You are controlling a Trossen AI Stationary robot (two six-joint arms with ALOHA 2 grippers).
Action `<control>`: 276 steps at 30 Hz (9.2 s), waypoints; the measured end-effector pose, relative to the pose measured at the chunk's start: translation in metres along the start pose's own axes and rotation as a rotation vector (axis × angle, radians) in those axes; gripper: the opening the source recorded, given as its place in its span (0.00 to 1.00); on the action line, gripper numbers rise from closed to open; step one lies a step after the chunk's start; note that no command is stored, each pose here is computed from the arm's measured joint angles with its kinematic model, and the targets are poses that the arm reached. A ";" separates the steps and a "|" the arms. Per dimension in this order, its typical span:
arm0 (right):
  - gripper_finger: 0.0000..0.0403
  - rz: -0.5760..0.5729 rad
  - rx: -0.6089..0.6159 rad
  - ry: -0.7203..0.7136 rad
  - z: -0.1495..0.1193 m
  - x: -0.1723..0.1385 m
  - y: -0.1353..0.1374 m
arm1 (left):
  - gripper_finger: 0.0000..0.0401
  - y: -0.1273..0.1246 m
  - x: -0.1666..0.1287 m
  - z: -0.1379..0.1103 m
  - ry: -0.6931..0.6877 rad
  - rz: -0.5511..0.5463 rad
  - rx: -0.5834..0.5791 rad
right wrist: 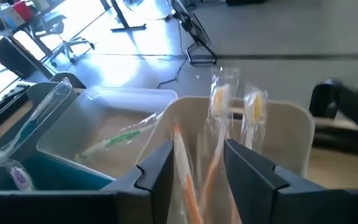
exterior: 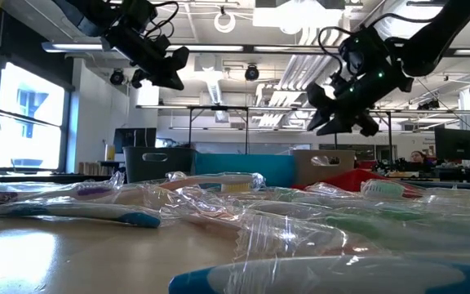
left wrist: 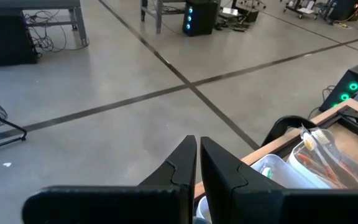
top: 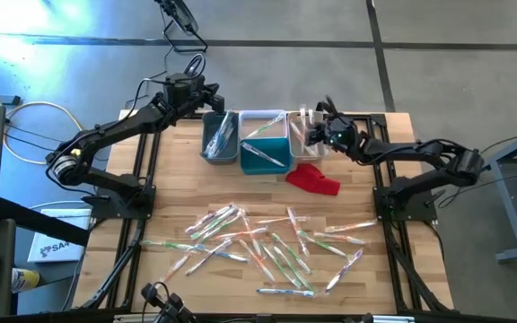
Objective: Pick & Place Toothbrushes
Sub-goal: Put the green toothbrush into the transparent bin
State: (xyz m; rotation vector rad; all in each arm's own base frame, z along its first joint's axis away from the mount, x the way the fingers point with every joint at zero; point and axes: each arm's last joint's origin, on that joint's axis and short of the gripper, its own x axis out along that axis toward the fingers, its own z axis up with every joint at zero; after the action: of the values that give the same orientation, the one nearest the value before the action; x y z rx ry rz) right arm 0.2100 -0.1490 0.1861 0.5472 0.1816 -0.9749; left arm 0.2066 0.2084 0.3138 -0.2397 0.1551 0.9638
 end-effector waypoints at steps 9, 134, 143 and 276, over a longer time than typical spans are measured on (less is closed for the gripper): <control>0.24 0.013 -0.058 -0.021 0.011 -0.016 0.001 | 0.05 0.000 0.000 0.000 0.001 -0.004 -0.008; 0.01 0.688 -0.284 0.678 -0.095 -0.216 0.089 | 0.05 -0.153 -0.087 -0.055 0.353 -0.634 -0.066; 0.01 0.611 -0.366 0.894 -0.133 -0.213 0.092 | 0.05 -0.152 -0.087 -0.057 0.369 -0.626 -0.056; 0.02 0.613 -0.273 -0.083 0.025 -0.072 0.067 | 0.05 -0.056 -0.015 -0.026 0.242 -0.370 -0.117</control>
State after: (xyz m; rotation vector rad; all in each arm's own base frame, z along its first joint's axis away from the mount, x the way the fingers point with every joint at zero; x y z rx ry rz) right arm 0.2221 -0.0798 0.2592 0.2800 0.0619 -0.3651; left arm 0.2440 0.1589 0.3002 -0.4760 0.2663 0.5744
